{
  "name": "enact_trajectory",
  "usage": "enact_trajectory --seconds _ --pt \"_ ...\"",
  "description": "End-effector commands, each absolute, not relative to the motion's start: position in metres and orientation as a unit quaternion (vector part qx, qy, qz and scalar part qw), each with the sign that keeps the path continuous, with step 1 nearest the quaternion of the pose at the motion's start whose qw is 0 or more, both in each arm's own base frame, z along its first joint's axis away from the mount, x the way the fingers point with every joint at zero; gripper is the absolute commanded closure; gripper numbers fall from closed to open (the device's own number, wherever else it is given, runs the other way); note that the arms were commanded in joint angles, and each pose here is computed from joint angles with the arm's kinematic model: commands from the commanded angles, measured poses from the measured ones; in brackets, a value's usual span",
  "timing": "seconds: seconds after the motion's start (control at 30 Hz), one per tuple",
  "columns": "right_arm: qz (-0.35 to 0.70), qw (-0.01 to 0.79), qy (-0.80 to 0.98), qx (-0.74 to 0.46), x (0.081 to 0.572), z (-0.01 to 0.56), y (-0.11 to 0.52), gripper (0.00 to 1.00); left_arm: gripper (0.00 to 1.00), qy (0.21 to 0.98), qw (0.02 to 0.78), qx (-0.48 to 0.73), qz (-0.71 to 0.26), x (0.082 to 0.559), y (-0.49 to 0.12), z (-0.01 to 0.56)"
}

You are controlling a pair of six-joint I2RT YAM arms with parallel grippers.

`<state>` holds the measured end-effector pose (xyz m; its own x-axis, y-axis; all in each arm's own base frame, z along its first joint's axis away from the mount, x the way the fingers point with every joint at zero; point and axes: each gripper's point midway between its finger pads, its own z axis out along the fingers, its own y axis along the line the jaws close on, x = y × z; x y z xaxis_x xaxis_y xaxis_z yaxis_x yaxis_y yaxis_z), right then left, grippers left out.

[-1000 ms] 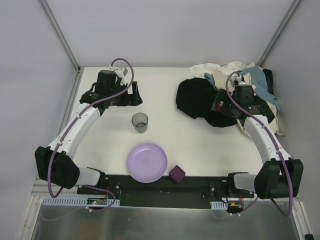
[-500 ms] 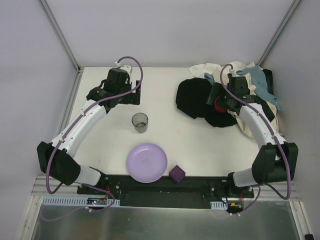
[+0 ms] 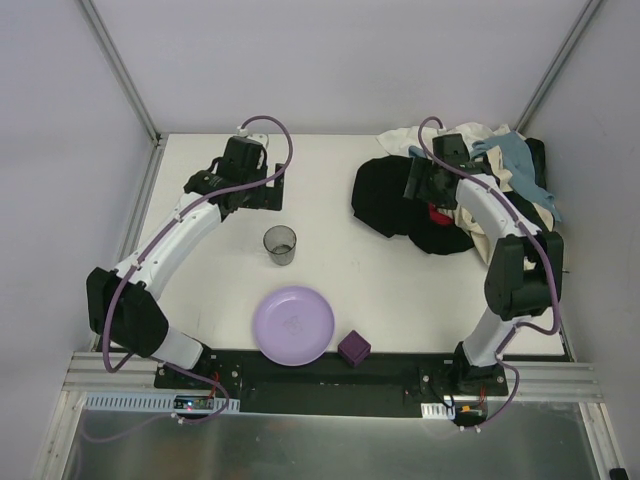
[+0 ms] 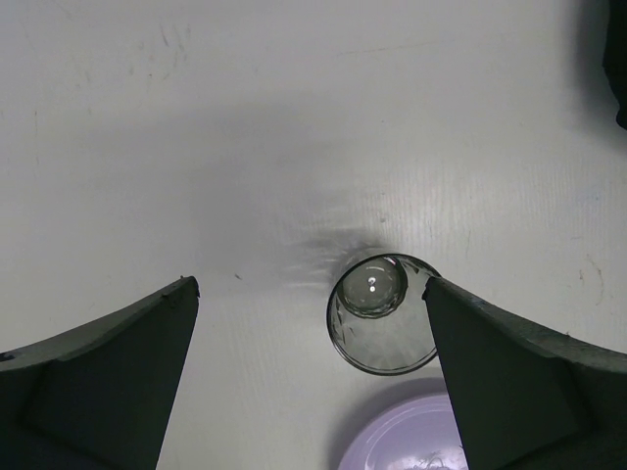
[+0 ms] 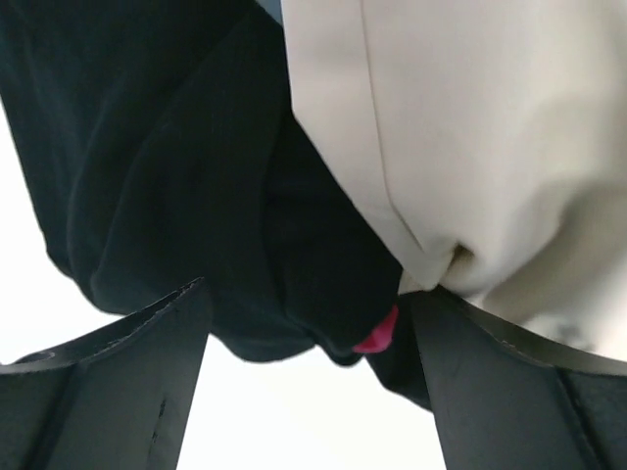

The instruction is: Pick out a specific cloth from the pile

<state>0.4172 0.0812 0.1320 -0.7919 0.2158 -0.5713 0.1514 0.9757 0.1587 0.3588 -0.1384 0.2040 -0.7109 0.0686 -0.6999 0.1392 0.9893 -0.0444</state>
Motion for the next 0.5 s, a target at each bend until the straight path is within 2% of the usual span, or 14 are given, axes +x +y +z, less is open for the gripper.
enact_trajectory --seconds 0.0,0.13,0.23,0.33,0.47 --pt "0.031 0.302 0.947 0.106 0.429 0.132 0.079 0.19 0.01 0.917 0.392 0.059 -0.037 0.369 -0.137 0.217" --pt "0.035 0.293 0.95 0.103 0.434 0.122 0.084 0.28 0.01 0.918 0.39 0.061 -0.037 0.371 -0.138 0.216" --pt "0.043 0.292 0.95 0.1 0.435 0.12 0.087 0.44 0.01 0.918 0.39 0.062 -0.035 0.372 -0.139 0.215" --pt "0.053 0.297 0.949 0.095 0.436 0.123 0.09 0.69 0.01 0.919 0.389 0.06 -0.036 0.372 -0.139 0.214" --pt "0.063 0.312 0.944 0.092 0.437 0.136 0.093 0.81 0.01 0.919 0.389 0.056 -0.037 0.372 -0.139 0.214"
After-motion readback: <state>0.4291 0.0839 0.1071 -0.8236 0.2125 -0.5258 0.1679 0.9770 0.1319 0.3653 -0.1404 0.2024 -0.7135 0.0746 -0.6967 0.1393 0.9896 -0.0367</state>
